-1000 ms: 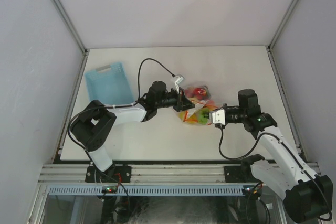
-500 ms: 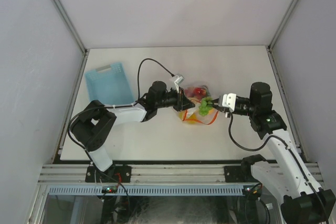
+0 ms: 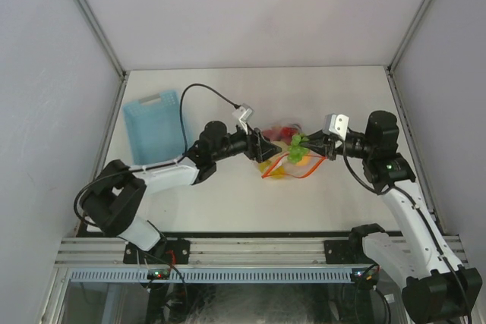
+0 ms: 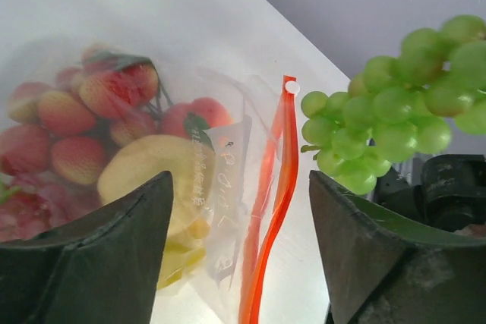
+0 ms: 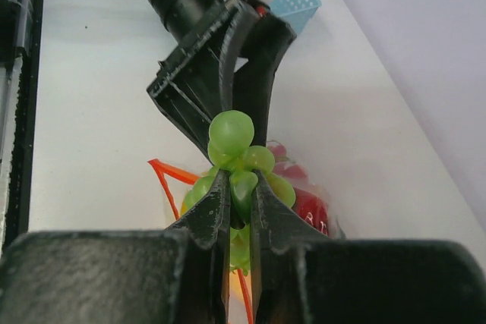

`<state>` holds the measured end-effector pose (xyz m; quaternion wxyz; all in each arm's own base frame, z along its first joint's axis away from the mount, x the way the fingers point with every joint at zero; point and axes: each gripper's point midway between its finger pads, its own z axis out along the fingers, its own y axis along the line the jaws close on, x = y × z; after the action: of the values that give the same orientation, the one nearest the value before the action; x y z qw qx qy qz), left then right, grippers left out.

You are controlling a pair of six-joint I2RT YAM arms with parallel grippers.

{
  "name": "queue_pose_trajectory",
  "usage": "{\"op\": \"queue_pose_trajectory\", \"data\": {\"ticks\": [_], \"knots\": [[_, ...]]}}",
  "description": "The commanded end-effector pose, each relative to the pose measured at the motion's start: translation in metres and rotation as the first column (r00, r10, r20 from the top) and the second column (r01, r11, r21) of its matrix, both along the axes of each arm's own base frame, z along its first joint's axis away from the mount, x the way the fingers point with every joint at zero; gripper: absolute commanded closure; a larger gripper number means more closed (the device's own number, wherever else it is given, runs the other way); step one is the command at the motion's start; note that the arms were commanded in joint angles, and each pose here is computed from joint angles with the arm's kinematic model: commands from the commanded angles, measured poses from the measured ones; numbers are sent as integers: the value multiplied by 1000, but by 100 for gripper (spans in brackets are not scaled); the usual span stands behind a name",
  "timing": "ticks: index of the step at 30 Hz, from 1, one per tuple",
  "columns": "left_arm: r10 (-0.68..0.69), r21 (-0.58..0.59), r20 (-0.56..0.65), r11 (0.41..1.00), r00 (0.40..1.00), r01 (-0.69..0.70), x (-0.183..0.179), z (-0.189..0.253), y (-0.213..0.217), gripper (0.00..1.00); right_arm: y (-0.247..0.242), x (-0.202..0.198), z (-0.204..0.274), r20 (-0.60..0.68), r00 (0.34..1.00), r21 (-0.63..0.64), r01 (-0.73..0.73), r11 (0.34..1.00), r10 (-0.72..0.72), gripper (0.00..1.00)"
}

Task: Open the zip-top bag and remove the fake food
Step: Pick up the fake fruit from the zipper food storage bag.

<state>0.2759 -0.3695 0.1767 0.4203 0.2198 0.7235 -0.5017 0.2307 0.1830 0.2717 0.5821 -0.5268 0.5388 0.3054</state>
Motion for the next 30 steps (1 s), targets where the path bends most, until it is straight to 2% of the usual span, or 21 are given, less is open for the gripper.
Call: {"op": "queue_pose_trajectory", "data": {"ticks": [1, 6, 11, 13, 16, 20, 23, 30], "knots": [[103, -67, 221, 994, 970, -90, 6, 45, 21, 22, 3, 0, 35, 20, 1000, 64, -14, 998, 13, 100], [169, -186, 402, 977, 900, -100, -6, 85, 43, 9, 4, 2, 38, -54, 998, 88, -8, 996, 13, 100], [92, -273, 580, 958, 809, 87, -41, 126, 41, 8, 6, 5, 40, -116, 993, 106, -13, 994, 26, 100], [63, -260, 632, 956, 772, 135, -51, 133, 35, 8, 7, 5, 42, -128, 991, 112, -18, 994, 32, 100], [15, -166, 707, 975, 707, 145, -57, 131, 18, 7, 8, 7, 46, -147, 989, 121, -13, 993, 31, 100], [20, -43, 722, 999, 692, 16, -39, 116, 2, 5, 9, 7, 51, -152, 988, 129, -15, 992, 35, 100], [53, -55, 719, 998, 693, -20, -31, 118, -5, 4, 9, 7, 51, -152, 988, 131, -15, 991, 35, 100], [23, -80, 672, 996, 740, 41, -34, 119, -33, 5, 11, 7, 52, -153, 987, 134, -19, 991, 40, 100]]}}
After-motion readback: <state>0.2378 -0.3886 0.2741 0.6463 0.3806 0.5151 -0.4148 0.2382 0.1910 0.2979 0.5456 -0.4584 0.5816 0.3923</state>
